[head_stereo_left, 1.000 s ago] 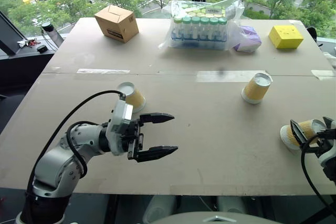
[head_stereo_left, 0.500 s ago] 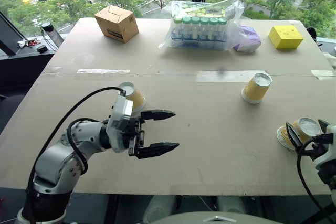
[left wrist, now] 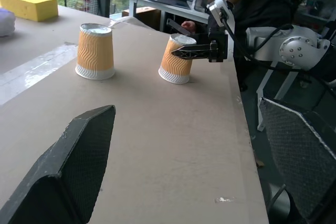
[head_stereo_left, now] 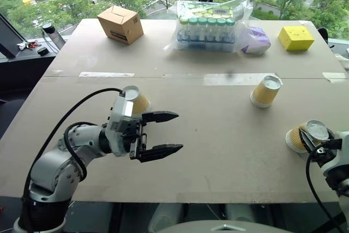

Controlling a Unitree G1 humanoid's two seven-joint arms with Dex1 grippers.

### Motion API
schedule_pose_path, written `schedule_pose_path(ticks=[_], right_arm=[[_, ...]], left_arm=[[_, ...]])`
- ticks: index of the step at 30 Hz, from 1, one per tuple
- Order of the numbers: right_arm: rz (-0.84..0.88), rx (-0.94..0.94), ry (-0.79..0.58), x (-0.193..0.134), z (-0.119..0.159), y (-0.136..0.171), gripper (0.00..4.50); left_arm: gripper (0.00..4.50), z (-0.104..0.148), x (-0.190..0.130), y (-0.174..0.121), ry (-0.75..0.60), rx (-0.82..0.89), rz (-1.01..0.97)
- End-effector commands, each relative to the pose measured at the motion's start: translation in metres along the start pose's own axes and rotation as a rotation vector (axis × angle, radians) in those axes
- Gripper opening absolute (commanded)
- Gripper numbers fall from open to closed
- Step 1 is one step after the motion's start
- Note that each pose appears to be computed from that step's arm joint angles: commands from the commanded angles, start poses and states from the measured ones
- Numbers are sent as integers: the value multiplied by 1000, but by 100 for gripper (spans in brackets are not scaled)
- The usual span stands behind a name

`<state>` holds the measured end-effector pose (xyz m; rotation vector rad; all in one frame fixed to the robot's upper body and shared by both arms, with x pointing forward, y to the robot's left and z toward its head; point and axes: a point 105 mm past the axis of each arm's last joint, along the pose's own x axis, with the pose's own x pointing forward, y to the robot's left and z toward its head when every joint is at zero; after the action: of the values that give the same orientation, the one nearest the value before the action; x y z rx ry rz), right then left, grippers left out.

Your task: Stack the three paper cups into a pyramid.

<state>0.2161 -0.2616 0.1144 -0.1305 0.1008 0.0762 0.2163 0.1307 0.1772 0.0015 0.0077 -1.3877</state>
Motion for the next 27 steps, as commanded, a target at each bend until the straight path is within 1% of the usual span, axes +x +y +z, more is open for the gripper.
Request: schedule_pose_path(ticks=[1, 3, 5, 9, 12, 15, 18, 22, 25, 27], right_arm=[[257, -54, -104, 6, 37, 42, 213], [376, -68, -132, 13, 50, 66, 213], [504, -121, -162, 23, 59, 94, 213], [652, -123, -215, 43, 75, 132, 213], [746, -142, -226, 56, 79, 154, 213], [801, -163, -226, 64, 80, 165, 213], [860, -187, -216, 69, 78, 169, 213], [940, -204, -203, 70, 74, 176, 213], [1018, -164, -214, 67, 79, 190, 213], [1091, -174, -207, 64, 78, 204, 213]], left_arm=[[450, 5, -5, -2, -19, 20, 31], [450, 0, -8, -2, -8, 17, 49], [450, -2, -10, 0, -18, 4, 89], [450, -3, -16, 6, -50, -6, 175], [450, -8, -22, 3, -49, -4, 236], [450, -12, -26, -2, -35, 7, 272], [450, -14, -32, -7, -23, 17, 318], [450, -21, -34, -16, -12, 16, 351], [450, -23, -41, -21, -10, 4, 383], [450, -27, -47, -24, -6, -9, 411]])
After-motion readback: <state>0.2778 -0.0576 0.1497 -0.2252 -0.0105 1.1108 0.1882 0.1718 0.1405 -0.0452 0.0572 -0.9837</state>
